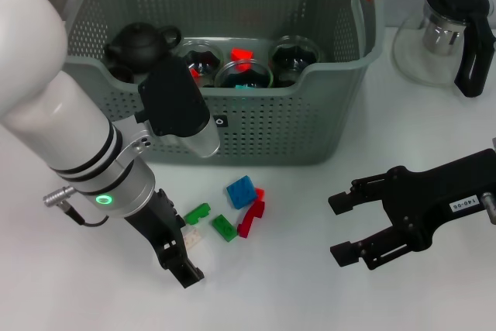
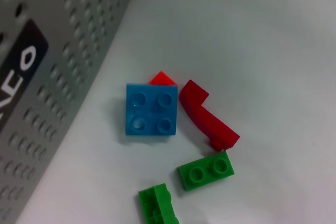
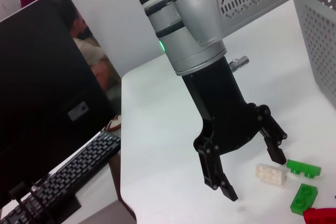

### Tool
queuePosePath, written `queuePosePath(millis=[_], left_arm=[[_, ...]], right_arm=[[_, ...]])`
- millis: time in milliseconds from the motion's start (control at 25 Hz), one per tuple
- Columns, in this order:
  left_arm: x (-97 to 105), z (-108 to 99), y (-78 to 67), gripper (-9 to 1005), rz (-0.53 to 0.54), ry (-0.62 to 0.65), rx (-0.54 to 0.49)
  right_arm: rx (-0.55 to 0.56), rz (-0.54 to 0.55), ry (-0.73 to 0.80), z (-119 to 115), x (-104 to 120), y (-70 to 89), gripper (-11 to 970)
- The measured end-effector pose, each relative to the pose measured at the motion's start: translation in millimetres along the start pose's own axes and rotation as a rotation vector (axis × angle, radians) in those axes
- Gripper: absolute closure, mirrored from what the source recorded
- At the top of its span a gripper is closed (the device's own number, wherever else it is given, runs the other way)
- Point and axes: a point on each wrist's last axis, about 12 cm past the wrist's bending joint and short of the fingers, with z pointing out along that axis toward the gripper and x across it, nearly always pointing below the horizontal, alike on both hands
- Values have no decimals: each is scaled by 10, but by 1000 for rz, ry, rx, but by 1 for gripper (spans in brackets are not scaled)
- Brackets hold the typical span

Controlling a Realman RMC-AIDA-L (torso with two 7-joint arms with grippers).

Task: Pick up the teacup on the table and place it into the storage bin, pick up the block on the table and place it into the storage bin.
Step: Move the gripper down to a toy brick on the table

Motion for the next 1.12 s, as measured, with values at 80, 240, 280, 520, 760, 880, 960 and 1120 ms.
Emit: queuePosePath(millis=[80, 240, 280, 520, 760, 880, 960, 1120], left_arm=[[-4, -1, 2, 82, 1, -1, -2], [-8, -3, 5, 102, 1, -2, -3], [-9, -6, 8, 107, 0, -3, -4], [1, 24, 32, 179, -18, 3, -2], [-1, 40, 44, 449, -23, 1, -6], [-6, 38, 44, 568, -23, 0, -7], [-8, 40, 41, 611, -21, 1, -7], [-13, 39, 43, 625, -20, 0, -9]], right_arm=[[0, 0, 0, 0, 0, 0, 31], [2, 1, 0, 1, 1, -2, 31], [2, 1, 0, 1, 1, -3, 31], [5, -2, -1, -2, -4, -5, 31], [7, 0, -2, -1, -11, -5, 31], [7, 2, -2, -1, -12, -4, 31], [7, 2, -3, -1, -13, -4, 31], [7, 1, -4, -1, -15, -4, 31]])
